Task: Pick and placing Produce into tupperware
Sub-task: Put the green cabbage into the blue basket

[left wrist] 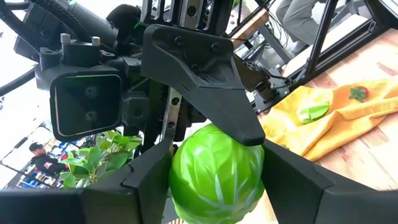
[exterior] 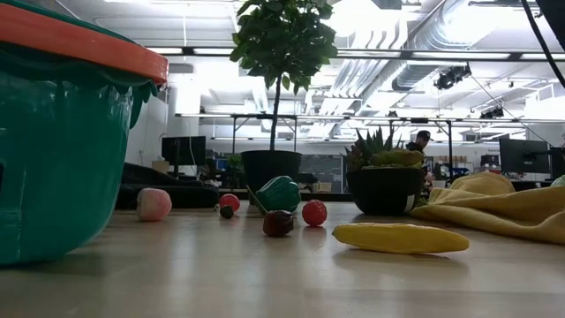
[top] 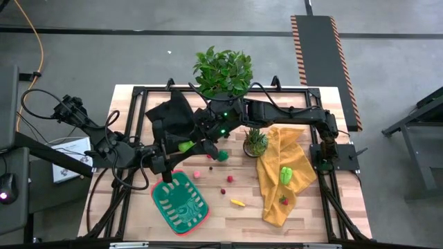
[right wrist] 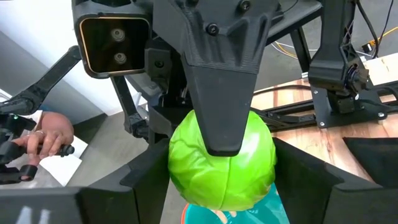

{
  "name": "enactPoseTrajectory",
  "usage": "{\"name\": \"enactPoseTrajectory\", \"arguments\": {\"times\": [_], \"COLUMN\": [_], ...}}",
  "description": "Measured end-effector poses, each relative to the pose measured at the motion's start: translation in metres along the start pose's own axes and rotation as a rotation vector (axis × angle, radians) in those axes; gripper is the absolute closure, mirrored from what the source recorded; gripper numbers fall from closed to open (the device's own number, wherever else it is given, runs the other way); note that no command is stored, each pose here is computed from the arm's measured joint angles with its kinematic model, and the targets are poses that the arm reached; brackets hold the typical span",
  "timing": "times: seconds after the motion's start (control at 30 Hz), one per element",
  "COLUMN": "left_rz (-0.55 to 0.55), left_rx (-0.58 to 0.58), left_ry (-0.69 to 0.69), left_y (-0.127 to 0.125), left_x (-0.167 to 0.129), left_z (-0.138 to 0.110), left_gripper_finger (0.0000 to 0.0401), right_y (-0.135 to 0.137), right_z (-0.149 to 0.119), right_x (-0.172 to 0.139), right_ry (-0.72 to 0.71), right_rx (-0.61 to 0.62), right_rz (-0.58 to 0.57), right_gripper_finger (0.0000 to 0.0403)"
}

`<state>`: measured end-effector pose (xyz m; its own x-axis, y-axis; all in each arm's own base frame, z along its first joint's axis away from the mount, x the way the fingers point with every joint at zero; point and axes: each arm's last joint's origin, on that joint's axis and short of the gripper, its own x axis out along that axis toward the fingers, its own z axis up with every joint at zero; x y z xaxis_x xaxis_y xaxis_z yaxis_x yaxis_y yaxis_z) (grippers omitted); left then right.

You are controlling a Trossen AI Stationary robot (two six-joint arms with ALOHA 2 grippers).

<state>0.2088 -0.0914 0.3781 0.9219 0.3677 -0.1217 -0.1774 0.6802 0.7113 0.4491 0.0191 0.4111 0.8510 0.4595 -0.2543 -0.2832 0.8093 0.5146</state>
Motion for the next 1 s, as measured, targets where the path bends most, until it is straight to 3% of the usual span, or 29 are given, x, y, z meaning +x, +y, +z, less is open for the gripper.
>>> {"name": "enactPoseTrajectory", "arguments": {"times": [0.23, 0.47, 0.73, 1.0], "left_rz": [0.0, 0.0, -0.001, -0.001], "left_rx": [0.002, 0.0, 0.002, -0.001], "left_ry": [0.001, 0.001, 0.001, 0.0], "left_y": [-0.0001, -0.0001, -0.0001, -0.0001], "left_x": [0.0, 0.0, 0.0, 0.0], "left_z": [-0.0001, -0.0001, -0.0001, -0.0001], "left_gripper_finger": [0.0205, 0.0185, 0.0201, 0.0174], "right_y": [0.0, 0.0, 0.0003, 0.0004], "right_z": [0.0, 0.0001, -0.0001, 0.0005], "right_x": [0.0, 0.0, 0.0001, 0.0001], "right_ry": [0.0, 0.0, 0.0, -0.005], "right_rx": [0.002, 0.0, 0.001, -0.003], "right_rz": [0.001, 0.001, 0.002, 0.004], "right_gripper_finger": [0.0171, 0.0171, 0.0171, 0.0171]}}
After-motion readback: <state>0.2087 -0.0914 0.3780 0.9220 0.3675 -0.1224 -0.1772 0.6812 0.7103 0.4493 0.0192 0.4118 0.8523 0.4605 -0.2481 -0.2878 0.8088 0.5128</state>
